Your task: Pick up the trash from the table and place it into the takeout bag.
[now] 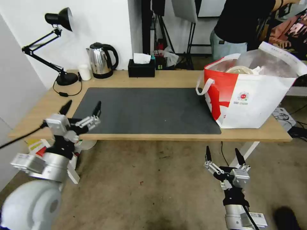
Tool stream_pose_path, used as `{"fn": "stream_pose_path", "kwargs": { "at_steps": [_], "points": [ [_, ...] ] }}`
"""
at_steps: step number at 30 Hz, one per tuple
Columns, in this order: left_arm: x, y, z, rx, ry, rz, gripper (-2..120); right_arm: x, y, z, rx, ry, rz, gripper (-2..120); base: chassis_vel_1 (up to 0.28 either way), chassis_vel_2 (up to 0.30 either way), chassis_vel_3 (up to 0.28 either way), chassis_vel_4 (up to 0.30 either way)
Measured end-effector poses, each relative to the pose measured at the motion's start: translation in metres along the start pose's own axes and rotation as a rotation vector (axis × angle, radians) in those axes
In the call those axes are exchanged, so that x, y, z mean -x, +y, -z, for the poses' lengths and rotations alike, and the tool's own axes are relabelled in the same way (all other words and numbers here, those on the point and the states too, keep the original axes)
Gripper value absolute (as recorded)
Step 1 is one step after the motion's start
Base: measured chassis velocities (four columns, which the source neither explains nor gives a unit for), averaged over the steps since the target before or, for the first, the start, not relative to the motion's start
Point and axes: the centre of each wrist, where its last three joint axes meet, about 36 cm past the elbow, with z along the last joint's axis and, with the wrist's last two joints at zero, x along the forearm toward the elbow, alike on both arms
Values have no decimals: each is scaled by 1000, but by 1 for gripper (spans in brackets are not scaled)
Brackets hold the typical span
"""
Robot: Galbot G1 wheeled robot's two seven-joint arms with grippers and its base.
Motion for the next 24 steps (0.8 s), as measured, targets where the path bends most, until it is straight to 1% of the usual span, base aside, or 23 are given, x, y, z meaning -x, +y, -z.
{"fn": "stream_pose_path", "kwargs": {
  "at_steps": [1, 3, 4, 7, 12, 17, 20, 24],
  "points": [
    [-2, -5, -8, -12, 13, -2, 100, 0, 0, 0, 0, 0, 0, 100, 0, 0, 0, 0],
    [-3, -6, -10, -15, 17, -2, 100, 0, 0, 0, 0, 0, 0, 100, 0, 0, 0, 0],
    [-7, -12, -20, -24, 32, 3, 100, 0, 0, 0, 0, 0, 0, 100, 0, 0, 0, 0],
    [-13, -16, -32, -12, 50, 32, 100, 0, 0, 0, 0, 0, 0, 100, 0, 0, 0, 0],
    [-26, -23, -39, -16, 87, 54, 100, 0, 0, 0, 0, 0, 0, 100, 0, 0, 0, 0],
    [-31, -26, -40, -7, 92, 70, 100, 0, 0, 0, 0, 0, 0, 100, 0, 0, 0, 0],
    [-37, -27, -41, 11, 106, 74, 100, 0, 0, 0, 0, 0, 0, 100, 0, 0, 0, 0],
    [-42, -27, -46, 27, 97, 59, 100, 0, 0, 0, 0, 0, 0, 100, 0, 0, 0, 0]
  ]
}}
